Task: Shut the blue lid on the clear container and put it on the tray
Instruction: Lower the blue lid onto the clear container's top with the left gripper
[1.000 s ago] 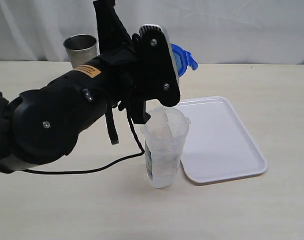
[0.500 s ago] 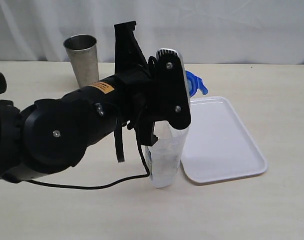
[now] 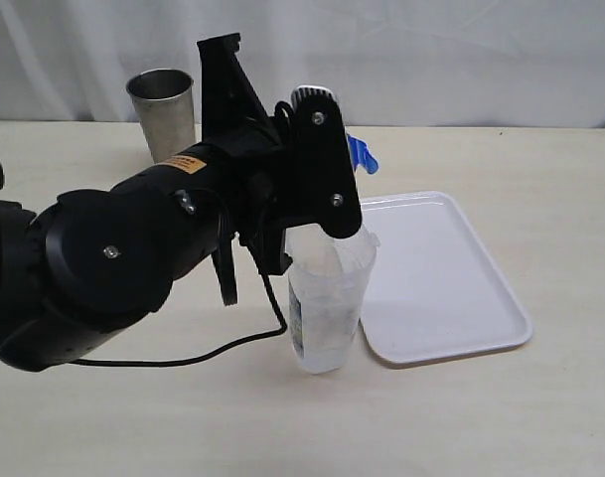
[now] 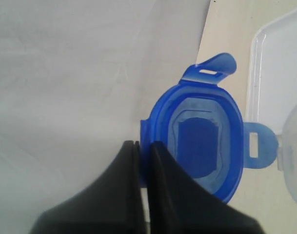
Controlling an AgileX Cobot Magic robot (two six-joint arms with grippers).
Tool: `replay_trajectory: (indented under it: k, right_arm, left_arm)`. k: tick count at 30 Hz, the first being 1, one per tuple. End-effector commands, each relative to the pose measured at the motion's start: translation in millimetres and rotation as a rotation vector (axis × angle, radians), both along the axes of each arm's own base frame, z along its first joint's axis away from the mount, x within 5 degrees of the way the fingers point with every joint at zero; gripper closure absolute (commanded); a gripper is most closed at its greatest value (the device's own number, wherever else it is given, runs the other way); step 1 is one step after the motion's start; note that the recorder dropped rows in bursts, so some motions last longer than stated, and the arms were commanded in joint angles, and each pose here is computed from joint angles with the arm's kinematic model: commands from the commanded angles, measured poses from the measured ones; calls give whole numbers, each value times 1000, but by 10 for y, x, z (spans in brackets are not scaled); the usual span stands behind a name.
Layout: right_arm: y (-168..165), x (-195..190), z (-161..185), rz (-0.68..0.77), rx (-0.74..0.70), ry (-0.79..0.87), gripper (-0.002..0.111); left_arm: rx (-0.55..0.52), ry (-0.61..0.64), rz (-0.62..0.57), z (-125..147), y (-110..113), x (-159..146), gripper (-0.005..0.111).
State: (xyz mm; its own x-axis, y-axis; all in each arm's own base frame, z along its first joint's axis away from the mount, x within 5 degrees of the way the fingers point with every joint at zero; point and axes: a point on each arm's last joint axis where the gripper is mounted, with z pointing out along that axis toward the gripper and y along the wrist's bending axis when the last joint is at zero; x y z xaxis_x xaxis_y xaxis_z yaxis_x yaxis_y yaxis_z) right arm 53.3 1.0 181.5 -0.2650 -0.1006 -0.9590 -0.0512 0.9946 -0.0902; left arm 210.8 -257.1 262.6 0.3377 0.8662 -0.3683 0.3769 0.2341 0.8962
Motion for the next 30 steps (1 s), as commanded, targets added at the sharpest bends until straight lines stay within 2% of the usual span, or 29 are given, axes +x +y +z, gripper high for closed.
replay_trajectory:
  k: [1, 7, 30]
  right_arm:
    - [-3, -1, -2, -3, -6, -5, 104]
    - [-3, -1, -2, -3, -6, -5, 104]
    - [-3, -1, -2, -3, -6, -5, 104]
  left_arm:
    - [-4, 8, 25, -11, 17, 3, 107]
    - [23, 2, 49, -21, -12, -87, 107]
    - [23, 7, -22, -26, -142, -261, 107]
